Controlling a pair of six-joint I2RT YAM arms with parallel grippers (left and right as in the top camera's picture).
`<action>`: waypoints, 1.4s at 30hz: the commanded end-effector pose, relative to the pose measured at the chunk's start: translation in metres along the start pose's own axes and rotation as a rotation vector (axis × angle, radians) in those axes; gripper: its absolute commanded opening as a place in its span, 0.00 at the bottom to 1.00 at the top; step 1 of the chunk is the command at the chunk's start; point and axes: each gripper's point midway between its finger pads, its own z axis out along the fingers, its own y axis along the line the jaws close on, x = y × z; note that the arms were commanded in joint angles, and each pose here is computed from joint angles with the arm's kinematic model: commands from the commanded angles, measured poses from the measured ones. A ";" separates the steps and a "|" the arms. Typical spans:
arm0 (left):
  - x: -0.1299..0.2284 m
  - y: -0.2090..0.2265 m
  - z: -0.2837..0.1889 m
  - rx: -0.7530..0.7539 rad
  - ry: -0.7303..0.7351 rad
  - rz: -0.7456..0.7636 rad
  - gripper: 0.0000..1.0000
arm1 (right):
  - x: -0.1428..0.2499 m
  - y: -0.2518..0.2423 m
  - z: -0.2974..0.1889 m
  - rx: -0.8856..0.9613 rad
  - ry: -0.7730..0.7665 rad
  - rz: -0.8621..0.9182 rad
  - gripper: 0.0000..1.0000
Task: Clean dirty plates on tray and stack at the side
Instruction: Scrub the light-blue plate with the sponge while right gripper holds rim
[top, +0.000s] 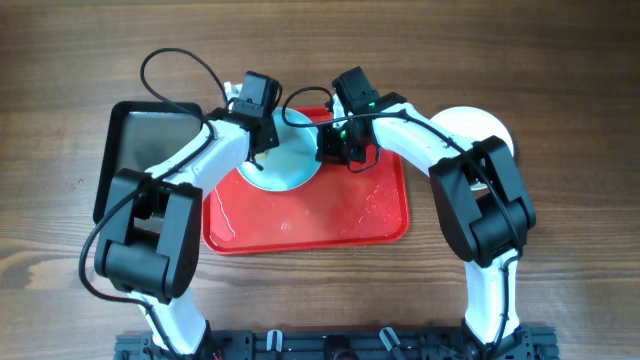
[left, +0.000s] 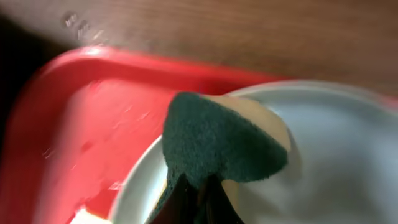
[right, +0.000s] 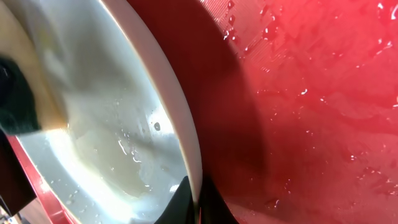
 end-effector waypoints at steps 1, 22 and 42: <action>0.002 -0.037 0.009 0.228 0.038 0.050 0.04 | 0.005 -0.009 0.013 0.011 0.037 -0.015 0.04; 0.023 0.043 0.016 -0.162 0.094 -0.015 0.04 | 0.006 -0.005 0.014 0.008 0.036 -0.033 0.04; 0.120 -0.081 -0.059 0.796 0.556 0.329 0.04 | 0.009 -0.002 0.014 -0.011 0.050 -0.030 0.04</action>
